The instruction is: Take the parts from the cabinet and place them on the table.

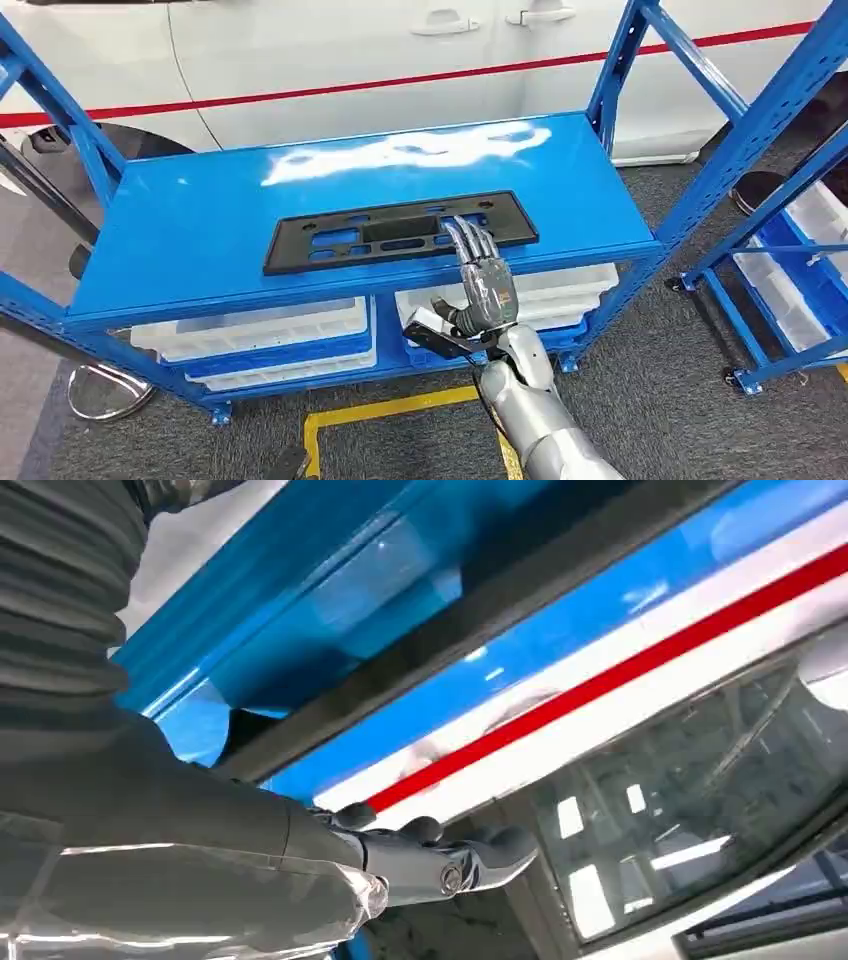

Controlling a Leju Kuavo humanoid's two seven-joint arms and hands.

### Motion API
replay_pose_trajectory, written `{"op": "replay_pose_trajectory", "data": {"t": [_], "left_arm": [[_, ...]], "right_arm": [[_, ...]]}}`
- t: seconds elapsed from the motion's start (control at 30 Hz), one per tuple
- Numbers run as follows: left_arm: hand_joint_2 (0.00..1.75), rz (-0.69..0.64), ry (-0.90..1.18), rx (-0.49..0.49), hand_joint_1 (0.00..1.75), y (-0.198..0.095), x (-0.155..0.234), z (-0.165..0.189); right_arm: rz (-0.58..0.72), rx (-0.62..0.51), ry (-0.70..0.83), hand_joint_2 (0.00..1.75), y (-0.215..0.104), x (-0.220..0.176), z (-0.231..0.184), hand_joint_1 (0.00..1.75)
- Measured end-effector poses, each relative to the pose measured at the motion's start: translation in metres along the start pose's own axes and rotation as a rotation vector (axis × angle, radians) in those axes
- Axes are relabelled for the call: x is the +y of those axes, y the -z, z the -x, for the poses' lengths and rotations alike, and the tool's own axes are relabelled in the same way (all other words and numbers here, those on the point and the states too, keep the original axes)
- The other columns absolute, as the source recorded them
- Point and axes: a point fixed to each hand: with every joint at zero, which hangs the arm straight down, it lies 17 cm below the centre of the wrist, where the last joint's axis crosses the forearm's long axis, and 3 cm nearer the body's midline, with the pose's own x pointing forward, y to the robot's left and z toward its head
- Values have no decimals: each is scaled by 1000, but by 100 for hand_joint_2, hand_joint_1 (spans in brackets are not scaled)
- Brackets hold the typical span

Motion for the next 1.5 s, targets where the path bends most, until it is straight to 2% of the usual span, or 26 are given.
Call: {"op": "replay_pose_trajectory", "data": {"t": [0.13, 0.47, 1.5], "left_arm": [[0, 1, 4, 1, 0, 0, 0, 1], [0, 5, 13, -3, 0, 1, -2, -4], [0, 7, 6, -15, 0, 1, -4, -7]], "right_arm": [[-21, -107, -179, 175, -2, -4, -18, 0], [37, -93, -325, 175, 15, -32, -18, 0], [-2, -194, -390, 175, 12, -13, -52, 0]]}}
